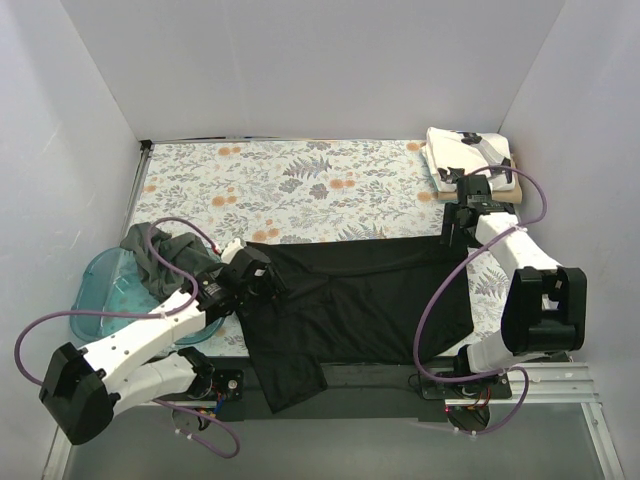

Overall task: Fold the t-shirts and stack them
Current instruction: Fold the tshirt

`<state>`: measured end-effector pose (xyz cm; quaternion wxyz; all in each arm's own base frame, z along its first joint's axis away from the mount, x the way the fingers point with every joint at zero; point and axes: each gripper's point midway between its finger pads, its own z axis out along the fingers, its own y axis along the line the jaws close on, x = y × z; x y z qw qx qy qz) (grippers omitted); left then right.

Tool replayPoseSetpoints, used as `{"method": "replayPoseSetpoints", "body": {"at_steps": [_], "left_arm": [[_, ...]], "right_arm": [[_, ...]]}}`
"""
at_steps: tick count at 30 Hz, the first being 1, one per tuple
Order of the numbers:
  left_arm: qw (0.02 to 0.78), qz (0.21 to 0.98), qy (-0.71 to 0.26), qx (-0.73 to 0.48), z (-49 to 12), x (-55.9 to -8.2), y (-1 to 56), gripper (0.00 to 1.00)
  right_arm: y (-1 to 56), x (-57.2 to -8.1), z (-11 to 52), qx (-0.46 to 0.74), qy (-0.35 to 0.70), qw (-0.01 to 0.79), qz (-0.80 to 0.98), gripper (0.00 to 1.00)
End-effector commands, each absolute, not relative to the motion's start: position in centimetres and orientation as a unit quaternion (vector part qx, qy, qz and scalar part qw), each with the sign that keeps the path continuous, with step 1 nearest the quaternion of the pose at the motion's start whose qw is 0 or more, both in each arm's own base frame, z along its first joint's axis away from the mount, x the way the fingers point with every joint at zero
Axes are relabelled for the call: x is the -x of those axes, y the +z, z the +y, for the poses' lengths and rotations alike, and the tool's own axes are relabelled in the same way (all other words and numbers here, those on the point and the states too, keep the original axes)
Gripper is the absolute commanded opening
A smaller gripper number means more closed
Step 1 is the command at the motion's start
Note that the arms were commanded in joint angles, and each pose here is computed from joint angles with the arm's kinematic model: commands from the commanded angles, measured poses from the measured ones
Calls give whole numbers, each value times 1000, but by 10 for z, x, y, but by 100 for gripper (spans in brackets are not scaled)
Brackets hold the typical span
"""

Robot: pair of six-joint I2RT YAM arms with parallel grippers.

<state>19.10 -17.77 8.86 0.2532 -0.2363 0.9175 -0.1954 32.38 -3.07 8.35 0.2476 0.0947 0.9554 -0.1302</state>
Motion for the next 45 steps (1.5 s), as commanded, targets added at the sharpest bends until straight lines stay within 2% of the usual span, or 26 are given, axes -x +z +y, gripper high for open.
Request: {"method": "replayPoseSetpoints", "body": {"at_steps": [1,4,9,18,28,36,45], "left_arm": [[291,911,-183,227,-180,-212,111,77],[306,912,-164,220,-187,-232,112,85],[299,918,-154,210,-204,-270,108,86],[232,934,-132,235,-193,-319,47,86],[223,932,-118,262,-170,-353,20,86],[210,934,-112,265,-163,-397,-2,84],[230,928,-130,262,-163,-442,9,85]], "right_arm": [[111,-333,-19,-91,-87,294,947,87],[117,-346,25,-44,35,331,942,98],[111,-349,64,-5,140,355,924,98],[63,-356,60,-14,125,309,943,98],[15,-369,49,-35,91,258,961,98],[9,-404,45,-37,74,264,961,98],[20,-440,42,-25,61,289,955,98]]}}
